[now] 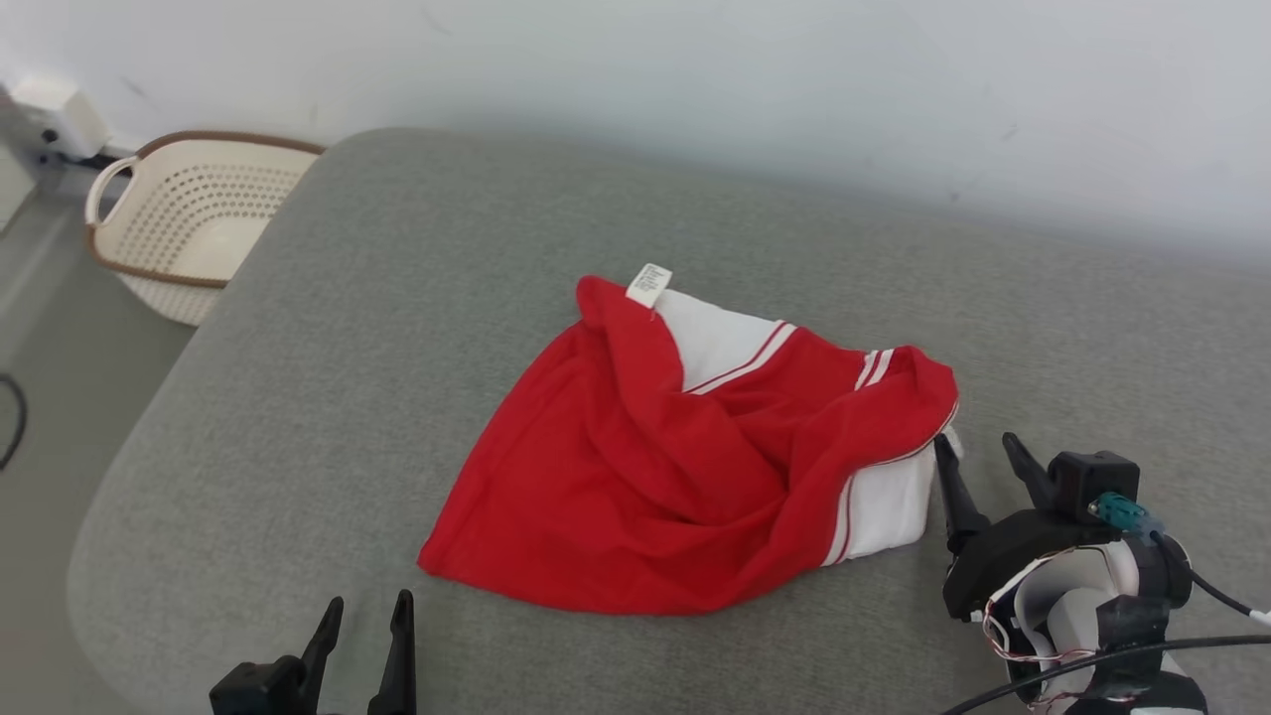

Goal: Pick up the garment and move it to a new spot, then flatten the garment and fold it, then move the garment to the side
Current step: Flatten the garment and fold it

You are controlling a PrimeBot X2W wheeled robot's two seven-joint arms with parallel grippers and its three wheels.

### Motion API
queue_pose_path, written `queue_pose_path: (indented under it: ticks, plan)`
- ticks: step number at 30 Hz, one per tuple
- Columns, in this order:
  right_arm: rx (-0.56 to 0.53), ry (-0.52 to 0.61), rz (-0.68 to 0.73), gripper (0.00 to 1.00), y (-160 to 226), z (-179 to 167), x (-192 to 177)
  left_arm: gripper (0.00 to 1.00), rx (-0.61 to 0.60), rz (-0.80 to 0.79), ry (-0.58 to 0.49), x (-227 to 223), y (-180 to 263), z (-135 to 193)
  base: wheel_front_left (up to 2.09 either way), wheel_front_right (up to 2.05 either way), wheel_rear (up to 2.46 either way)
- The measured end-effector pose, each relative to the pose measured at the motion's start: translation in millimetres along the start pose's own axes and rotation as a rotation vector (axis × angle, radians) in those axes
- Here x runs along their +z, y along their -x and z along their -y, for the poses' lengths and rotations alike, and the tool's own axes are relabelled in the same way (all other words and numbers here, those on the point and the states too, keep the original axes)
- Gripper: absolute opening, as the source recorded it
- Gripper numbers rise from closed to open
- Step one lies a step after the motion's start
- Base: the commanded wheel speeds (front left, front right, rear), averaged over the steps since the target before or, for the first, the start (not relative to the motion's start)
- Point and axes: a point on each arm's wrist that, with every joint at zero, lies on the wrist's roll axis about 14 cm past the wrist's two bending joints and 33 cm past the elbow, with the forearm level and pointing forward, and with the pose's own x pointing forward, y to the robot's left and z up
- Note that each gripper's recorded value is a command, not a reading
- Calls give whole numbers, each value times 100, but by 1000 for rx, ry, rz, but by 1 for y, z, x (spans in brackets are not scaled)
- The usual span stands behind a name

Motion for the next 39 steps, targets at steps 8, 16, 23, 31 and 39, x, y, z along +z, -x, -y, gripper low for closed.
queue_pose_path:
  ticks: [8,16,23,31,39]
  plan:
    - [50,31,-49,100,-21,-10,-12,100,57,-13,-4,-3,7,-20,0,0,0]
    - [56,58,-99,100,-40,-3,-26,100,72,-25,-15,-6,2,-24,0,0,0]
    - [65,48,-141,0,-54,-5,-40,100,91,-35,-23,-8,-1,-30,0,0,0]
    - [66,12,-111,0,-50,-9,-35,100,91,-39,-25,-10,-3,-29,0,0,0]
    - [-3,-34,-81,0,-11,7,-32,100,10,-25,-13,-7,-9,-4,0,0,0]
